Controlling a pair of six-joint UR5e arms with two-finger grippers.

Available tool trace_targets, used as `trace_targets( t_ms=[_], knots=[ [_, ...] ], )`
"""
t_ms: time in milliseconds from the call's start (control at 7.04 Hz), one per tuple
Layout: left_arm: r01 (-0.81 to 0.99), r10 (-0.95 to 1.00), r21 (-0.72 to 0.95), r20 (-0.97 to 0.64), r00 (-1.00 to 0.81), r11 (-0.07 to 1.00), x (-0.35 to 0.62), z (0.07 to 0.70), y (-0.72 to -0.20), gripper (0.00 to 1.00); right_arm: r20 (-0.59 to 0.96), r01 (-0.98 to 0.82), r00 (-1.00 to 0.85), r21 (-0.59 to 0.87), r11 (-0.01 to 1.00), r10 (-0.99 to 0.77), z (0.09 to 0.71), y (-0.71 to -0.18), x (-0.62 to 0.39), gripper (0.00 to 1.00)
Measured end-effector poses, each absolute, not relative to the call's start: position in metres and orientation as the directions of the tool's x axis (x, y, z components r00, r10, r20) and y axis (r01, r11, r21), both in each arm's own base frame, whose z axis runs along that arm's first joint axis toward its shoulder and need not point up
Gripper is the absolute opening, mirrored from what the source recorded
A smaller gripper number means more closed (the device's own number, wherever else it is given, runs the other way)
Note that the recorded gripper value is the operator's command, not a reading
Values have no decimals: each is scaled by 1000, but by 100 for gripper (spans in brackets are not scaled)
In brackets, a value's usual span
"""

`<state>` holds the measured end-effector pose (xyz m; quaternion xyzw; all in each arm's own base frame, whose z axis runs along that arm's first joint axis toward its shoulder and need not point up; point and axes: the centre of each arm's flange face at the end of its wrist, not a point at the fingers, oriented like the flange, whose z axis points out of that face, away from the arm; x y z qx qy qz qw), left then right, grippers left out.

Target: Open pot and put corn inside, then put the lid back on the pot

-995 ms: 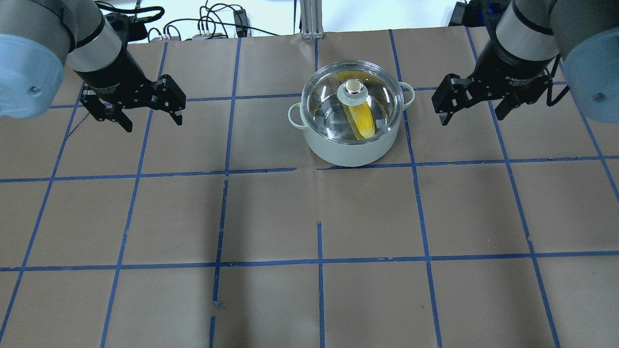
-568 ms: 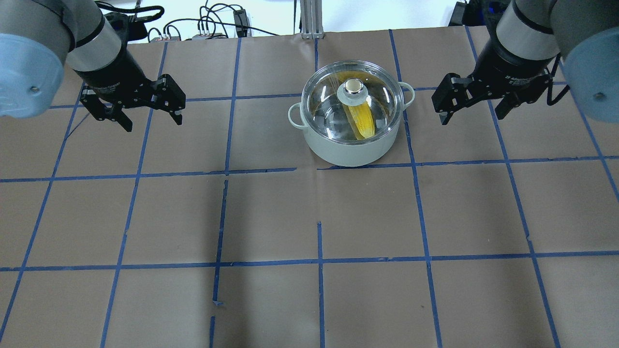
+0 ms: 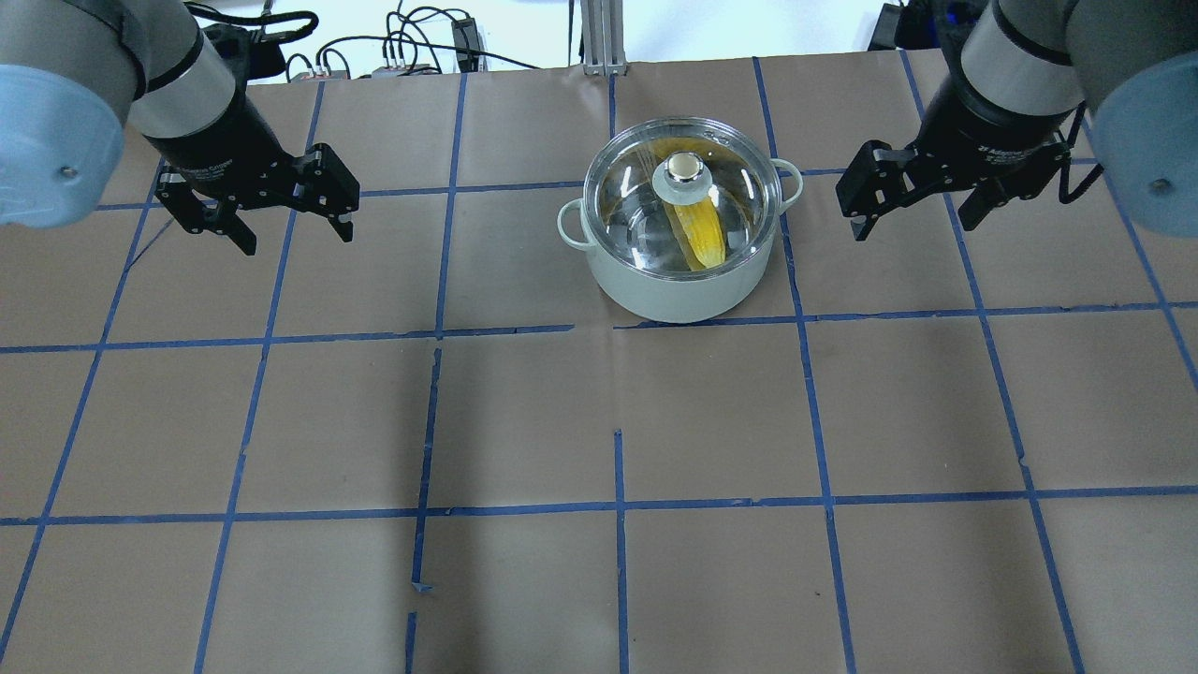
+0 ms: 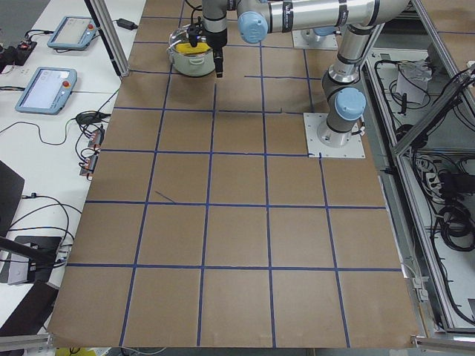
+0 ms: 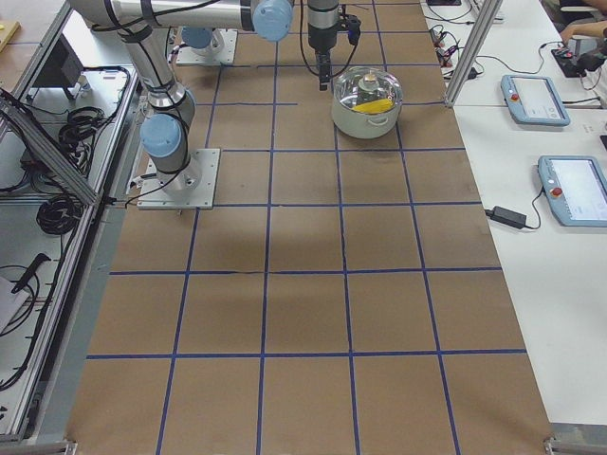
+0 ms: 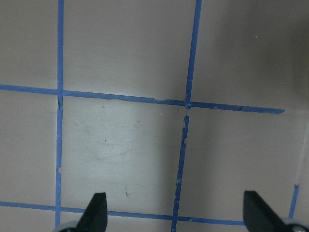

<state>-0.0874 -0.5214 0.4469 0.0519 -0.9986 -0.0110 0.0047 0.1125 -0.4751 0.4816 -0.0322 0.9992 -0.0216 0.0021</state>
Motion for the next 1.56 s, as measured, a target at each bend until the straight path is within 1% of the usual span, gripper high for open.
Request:
trace_targets(
  t_ms=[1563],
  knots=[
    [-103, -104, 24, 10, -995, 994, -88, 446, -522, 100, 0, -65, -998, -57, 996, -65, 488, -475, 112, 100]
  ],
)
